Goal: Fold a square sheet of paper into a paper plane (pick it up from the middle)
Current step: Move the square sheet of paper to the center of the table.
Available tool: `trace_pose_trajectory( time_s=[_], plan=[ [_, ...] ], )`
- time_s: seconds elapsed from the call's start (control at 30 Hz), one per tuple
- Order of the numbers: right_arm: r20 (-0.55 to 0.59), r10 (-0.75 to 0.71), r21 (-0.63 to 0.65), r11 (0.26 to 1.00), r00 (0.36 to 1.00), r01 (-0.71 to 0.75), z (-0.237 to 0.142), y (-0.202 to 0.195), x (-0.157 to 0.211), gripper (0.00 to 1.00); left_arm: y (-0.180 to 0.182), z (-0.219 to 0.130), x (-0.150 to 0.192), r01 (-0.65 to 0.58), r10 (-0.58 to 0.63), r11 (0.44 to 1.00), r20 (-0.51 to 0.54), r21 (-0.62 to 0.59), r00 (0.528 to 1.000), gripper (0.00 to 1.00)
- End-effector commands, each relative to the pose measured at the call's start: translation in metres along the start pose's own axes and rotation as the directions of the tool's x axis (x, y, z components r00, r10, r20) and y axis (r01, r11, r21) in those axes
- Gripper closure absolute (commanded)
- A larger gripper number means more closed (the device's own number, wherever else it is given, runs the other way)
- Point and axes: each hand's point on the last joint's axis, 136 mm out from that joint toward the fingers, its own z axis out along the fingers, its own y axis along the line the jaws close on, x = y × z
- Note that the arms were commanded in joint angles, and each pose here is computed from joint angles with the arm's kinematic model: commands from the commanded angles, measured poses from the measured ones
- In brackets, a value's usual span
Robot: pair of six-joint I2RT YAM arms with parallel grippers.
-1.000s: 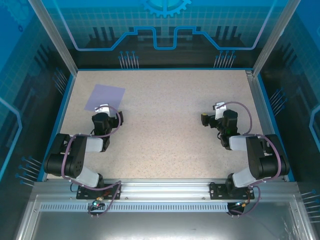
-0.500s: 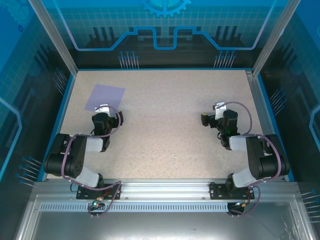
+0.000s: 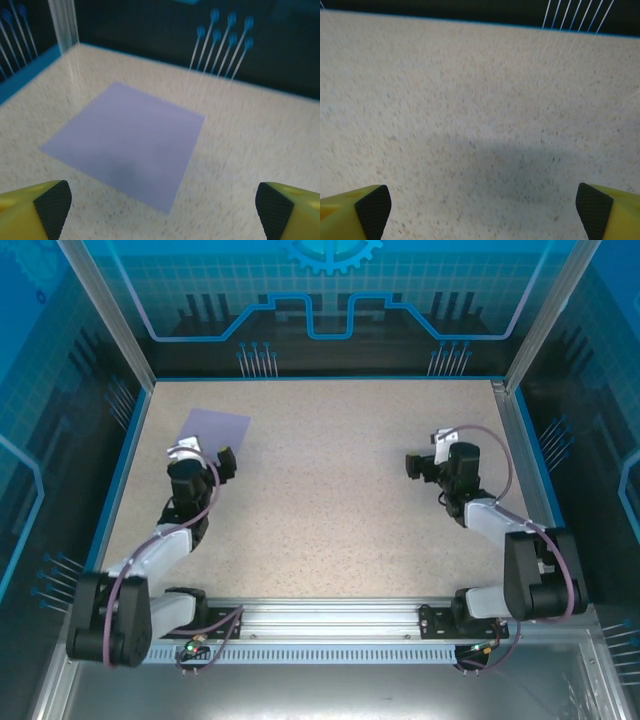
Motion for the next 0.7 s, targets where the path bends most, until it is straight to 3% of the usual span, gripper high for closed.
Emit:
trace_pose_trajectory(
  time_s=[0.0, 0.07, 0.13, 0.23, 0.4, 0.67],
  plan=[
    [-0.149, 0.165, 0.003, 0.986, 0.975, -0.166, -0.015, 0.006, 0.008, 0.01, 0.025, -0.011, 0.005, 0.186, -0.203, 0.972, -0.108, -0.143, 0.973, 0.01],
    [-0.237, 0.323, 0.034, 0.945, 0.916, -0.325, -0.016, 0.009, 0.011, 0.01, -0.015, -0.006, 0.002, 0.209, -0.187, 0.976, -0.243, 0.066, 0.952, 0.01],
    [-0.359, 0.301, -0.086, 0.932, 0.883, -0.353, -0.016, 0.034, 0.016, 0.01, -0.051, -0.003, 0.004, 0.253, -0.165, 0.948, -0.376, 0.196, 0.912, 0.01],
    [-0.407, 0.333, -0.183, 0.882, 0.851, -0.433, -0.011, 0.057, 0.009, 0.01, -0.077, 0.015, 0.015, 0.274, -0.125, 0.933, -0.502, 0.235, 0.856, 0.01],
    [-0.458, 0.313, -0.271, 0.842, 0.832, -0.466, -0.005, 0.084, 0.006, 0.01, -0.093, 0.059, 0.04, 0.269, -0.104, 0.947, -0.625, 0.175, 0.773, 0.01],
    [-0.456, 0.238, -0.36, 0.832, 0.858, -0.422, -0.018, 0.104, -0.011, 0.01, -0.055, 0.125, 0.088, 0.132, -0.183, 0.983, -0.722, -0.127, 0.667, 0.01]
  ],
)
